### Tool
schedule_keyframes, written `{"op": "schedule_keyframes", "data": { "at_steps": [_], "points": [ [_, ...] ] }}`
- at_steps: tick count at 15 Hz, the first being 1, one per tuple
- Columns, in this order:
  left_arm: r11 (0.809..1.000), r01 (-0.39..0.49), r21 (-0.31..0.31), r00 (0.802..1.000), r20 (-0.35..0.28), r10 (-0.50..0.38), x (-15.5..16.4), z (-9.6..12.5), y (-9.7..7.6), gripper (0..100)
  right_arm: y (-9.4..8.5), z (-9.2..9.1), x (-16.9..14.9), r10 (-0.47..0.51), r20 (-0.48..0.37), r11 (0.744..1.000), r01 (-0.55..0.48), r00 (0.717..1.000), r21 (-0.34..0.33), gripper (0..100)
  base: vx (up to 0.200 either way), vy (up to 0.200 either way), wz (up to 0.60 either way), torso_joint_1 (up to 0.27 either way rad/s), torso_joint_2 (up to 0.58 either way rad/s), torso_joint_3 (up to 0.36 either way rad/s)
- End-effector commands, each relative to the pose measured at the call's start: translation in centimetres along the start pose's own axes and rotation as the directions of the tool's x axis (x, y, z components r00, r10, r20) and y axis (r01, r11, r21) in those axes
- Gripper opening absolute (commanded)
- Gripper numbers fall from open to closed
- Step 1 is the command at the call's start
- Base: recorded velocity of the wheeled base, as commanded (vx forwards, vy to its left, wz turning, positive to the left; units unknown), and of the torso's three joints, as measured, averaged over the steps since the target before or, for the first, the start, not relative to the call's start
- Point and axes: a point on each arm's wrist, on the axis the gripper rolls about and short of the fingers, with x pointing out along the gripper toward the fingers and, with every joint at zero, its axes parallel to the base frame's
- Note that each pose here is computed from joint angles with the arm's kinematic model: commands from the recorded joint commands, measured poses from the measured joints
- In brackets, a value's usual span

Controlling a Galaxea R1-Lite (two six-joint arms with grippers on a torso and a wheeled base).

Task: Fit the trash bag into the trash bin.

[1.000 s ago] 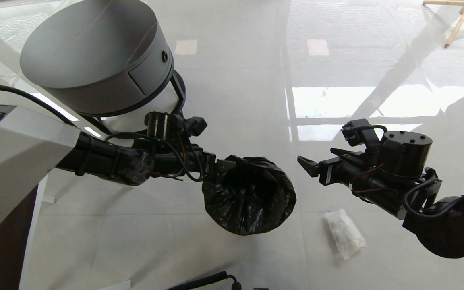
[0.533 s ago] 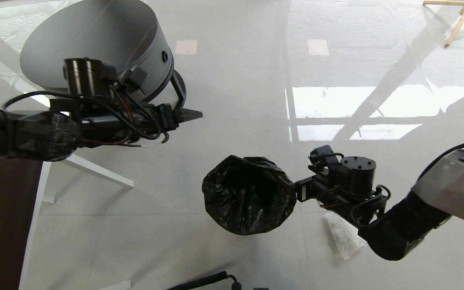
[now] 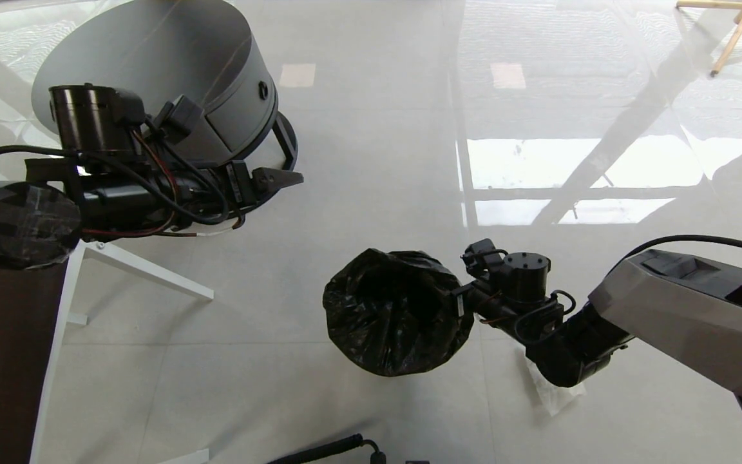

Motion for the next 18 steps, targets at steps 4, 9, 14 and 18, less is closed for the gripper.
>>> {"op": "schedule_keyframes", "data": {
  "at_steps": [4, 9, 14, 18],
  "points": [
    [1.0, -0.005, -0.001, 1.0, -0.001, 0.005, -0.8, -0.3, -0.1, 100, -1.1, 0.7, 1.5, -0.016, 0.033, 1.0, 0.016, 0.999, 0.003, 0, 0.0, 0.0, 0.0, 0.0, 0.0, 0.0],
    [1.0, -0.004, 0.003, 1.0, 0.003, 0.004, -0.8, -0.8, 0.0, 100, -2.2, 2.1, 1.5, -0.031, 0.07, 0.999, 0.03, 0.997, 0.013, 0, 0.0, 0.0, 0.0, 0.0, 0.0, 0.0],
    [1.0, -0.007, 0.003, 1.0, -0.003, 0.008, -0.7, -1.2, 0.1, 100, -2.0, 1.4, 1.5, 0.015, 0.033, 0.998, -0.017, 0.999, 0.06, 0, 0.0, 0.0, 0.0, 0.0, 0.0, 0.0],
    [1.0, -0.008, 0.002, 1.0, -0.006, 0.008, -0.7, -1.3, 0.2, 100, -1.6, 0.1, 2.1, 0.029, 0.01, 0.997, -0.03, 1.0, 0.067, 0, 0.0, 0.0, 0.0, 0.0, 0.0, 0.0]
  ]
}}
